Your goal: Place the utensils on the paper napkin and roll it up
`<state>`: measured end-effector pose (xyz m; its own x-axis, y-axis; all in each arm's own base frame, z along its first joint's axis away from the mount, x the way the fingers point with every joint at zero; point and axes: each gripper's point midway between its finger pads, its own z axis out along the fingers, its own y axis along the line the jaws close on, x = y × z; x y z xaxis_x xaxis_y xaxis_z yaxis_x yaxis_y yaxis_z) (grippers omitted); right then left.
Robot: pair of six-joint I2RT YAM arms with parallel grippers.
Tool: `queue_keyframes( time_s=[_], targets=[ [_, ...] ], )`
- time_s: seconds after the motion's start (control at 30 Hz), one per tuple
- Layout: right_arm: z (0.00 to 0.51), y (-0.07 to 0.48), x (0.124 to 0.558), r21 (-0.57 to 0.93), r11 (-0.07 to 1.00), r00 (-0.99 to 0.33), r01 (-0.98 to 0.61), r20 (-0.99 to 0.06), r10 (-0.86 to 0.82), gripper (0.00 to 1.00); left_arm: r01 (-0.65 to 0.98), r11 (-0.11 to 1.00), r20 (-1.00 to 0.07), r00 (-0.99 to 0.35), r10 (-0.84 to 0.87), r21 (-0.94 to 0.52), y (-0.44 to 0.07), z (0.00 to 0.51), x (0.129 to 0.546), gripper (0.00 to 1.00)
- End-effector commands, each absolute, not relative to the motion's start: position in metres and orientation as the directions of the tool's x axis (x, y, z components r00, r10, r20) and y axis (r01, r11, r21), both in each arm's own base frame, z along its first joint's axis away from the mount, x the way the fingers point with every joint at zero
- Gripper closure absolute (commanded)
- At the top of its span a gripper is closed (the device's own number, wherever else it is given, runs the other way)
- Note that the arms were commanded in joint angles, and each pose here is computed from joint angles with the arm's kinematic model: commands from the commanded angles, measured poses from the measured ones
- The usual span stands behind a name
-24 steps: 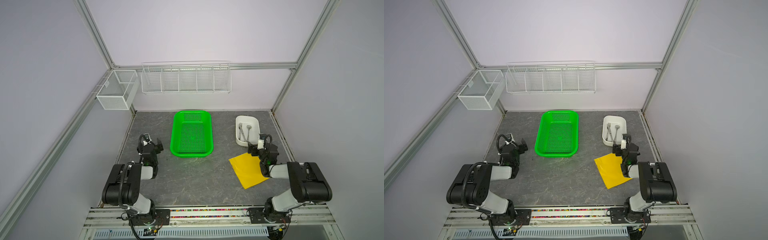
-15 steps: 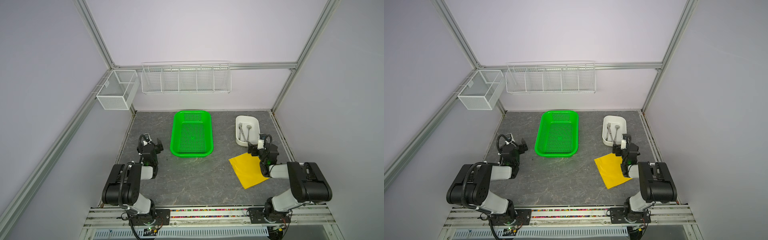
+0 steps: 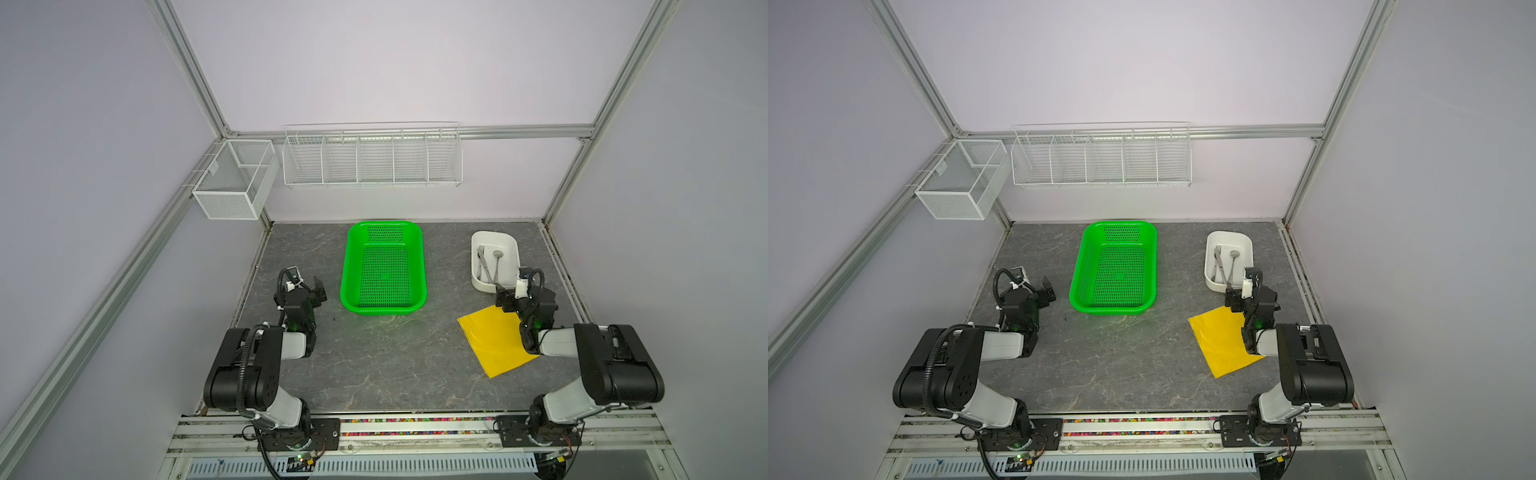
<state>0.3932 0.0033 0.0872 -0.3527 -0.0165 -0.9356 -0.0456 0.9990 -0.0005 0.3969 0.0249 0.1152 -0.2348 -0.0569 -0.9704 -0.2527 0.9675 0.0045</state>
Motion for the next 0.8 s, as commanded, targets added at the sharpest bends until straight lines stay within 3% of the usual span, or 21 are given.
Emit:
queue_keyframes(
  time_s=[0.0,0.2,0.37,0.5,0.6,0.77],
  targets=[
    [0.094,0.000,0.396,-0.024,0.999,-0.343,-0.030,-0.939,-0.033,0.12,-0.243,0.970,-0.977,-0.205,-0.052,0.000,0.024,0.120,0.396,0.01],
    [0.111,-0.007,0.396,-0.029,0.999,-0.374,0.020,-0.927,-0.019,0.12,-0.271,0.963,-0.981,-0.185,-0.065,-0.012,0.029,0.140,0.388,0.01],
    [0.134,-0.016,0.384,0.082,0.988,-0.506,0.129,-0.852,0.137,0.12,-0.384,0.921,-0.963,-0.221,-0.154,-0.059,0.045,0.167,0.379,0.01],
    [0.142,-0.003,0.362,0.260,0.947,-0.652,0.186,-0.689,0.317,0.11,-0.483,0.850,-0.921,-0.193,-0.338,-0.210,0.054,0.185,0.362,0.01],
    [0.143,0.029,0.345,0.419,0.900,-0.718,0.120,-0.590,0.370,0.11,-0.528,0.783,-0.845,-0.205,-0.495,-0.330,0.051,0.185,0.341,0.01],
    [0.124,0.062,0.314,0.579,0.799,-0.798,0.161,-0.400,0.450,0.01,-0.269,0.804,-0.738,-0.321,-0.594,-0.530,-0.007,0.187,0.333,0.01]
  ],
)
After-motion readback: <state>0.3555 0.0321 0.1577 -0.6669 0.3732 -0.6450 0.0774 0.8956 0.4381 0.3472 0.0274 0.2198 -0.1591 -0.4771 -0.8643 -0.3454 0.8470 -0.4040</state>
